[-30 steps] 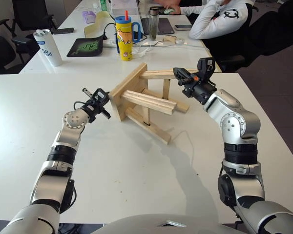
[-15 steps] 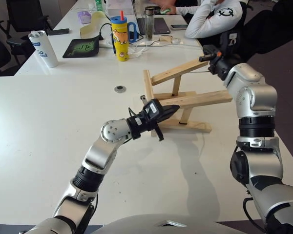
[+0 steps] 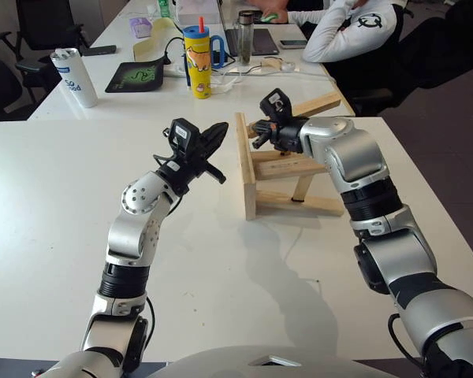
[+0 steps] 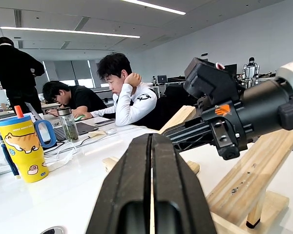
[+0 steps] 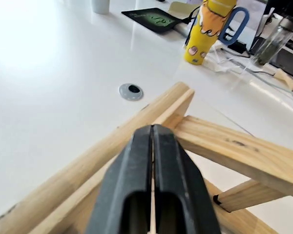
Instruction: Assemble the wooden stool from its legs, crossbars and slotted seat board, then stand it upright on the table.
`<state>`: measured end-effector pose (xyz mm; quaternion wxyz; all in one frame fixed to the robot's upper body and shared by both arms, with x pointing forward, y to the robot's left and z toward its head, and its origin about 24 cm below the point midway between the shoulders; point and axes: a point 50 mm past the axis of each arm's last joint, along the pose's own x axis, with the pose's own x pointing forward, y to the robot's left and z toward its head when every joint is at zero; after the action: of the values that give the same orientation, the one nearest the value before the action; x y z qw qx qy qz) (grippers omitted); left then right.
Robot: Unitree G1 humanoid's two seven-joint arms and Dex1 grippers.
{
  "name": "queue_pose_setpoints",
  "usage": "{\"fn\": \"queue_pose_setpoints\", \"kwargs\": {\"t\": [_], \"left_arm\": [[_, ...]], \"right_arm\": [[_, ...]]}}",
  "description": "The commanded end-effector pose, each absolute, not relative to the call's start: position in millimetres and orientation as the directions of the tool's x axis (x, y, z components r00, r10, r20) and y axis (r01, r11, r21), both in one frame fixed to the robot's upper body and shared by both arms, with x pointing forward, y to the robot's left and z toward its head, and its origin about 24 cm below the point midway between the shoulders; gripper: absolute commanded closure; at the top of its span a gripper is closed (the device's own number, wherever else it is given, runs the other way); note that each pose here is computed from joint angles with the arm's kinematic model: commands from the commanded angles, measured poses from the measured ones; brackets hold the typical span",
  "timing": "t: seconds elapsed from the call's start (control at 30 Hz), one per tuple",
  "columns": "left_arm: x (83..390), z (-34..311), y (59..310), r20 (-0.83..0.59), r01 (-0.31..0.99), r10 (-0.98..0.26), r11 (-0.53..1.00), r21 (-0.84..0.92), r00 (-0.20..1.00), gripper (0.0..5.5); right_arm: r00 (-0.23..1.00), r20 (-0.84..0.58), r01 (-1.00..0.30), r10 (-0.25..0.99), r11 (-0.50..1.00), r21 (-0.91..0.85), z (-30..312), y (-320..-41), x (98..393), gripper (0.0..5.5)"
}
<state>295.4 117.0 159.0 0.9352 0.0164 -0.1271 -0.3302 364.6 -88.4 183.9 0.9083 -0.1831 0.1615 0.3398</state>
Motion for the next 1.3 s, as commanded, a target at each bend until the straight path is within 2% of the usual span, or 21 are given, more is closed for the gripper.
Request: {"fn": "queue_pose_setpoints", "kwargs": {"t": [0.03, 0.17, 0.4, 0.5, 0.67, 0.73, 0.87, 1.07, 1.13, 1.3], "left_arm": [[293.5, 157.7, 124.3, 0.236, 0.567, -0.578, 0.815, 0.119, 0.781, 5.49], [294.2, 153.9, 126.5, 0.23, 0.549, -0.56, 0.828, 0.117, 0.796, 5.49], [294.4, 122.6, 119.0, 0.124, 0.555, -0.567, 0.823, 0.119, 0.815, 5.49], [296.1, 112.4, 113.6, 0.089, 0.567, -0.579, 0.813, 0.131, 0.81, 5.49], [302.2, 100.7, 104.3, 0.046, 0.586, -0.599, 0.794, 0.16, 0.8, 5.49], [304.1, 96.1, 99.5, 0.031, 0.596, -0.608, 0.787, 0.163, 0.794, 5.49], [303.9, 88.9, 87.4, 0.011, 0.628, -0.639, 0.76, 0.168, 0.769, 5.49], [295.2, 84.9, 73.4, -0.003, 0.688, -0.698, 0.706, 0.166, 0.716, 5.49], [287.2, 88.8, 62.0, 0.009, 0.731, -0.742, 0.662, 0.165, 0.67, 5.49], [274.8, 103.0, 40.0, 0.043, 0.792, -0.808, 0.586, 0.175, 0.588, 5.49]], "right_arm": [[0.643, -0.512, -0.742, 0.569, 0.628, -0.233, 185.2, -69.0, 367.6, 5.5], [0.671, -0.533, -0.713, 0.515, 0.647, -0.272, 182.7, -74.0, 377.7, 5.5], [0.736, -0.497, -0.645, 0.46, 0.7, -0.306, 188.4, -79.6, 389.7, 5.5], [0.737, -0.51, -0.639, 0.444, 0.704, -0.31, 186.7, -85.1, 391.4, 5.5], [0.69, -0.587, -0.673, 0.424, 0.675, -0.303, 165.3, -92.4, 389.6, 5.5], [0.654, -0.61, -0.708, 0.447, 0.645, -0.288, 157.8, -89.0, 386.5, 5.5], [0.548, -0.601, -0.814, 0.581, 0.536, -0.223, 154.3, -71.3, 373.7, 5.5], [0.499, -0.567, -0.857, 0.655, 0.472, -0.208, 153.9, -62.5, 367.0, 5.5], [0.463, -0.562, -0.878, 0.685, 0.439, -0.189, 152.3, -61.9, 365.0, 5.5], [0.282, -0.588, -0.958, 0.759, 0.257, -0.127, 149.0, -61.7, 347.4, 5.5]]}}
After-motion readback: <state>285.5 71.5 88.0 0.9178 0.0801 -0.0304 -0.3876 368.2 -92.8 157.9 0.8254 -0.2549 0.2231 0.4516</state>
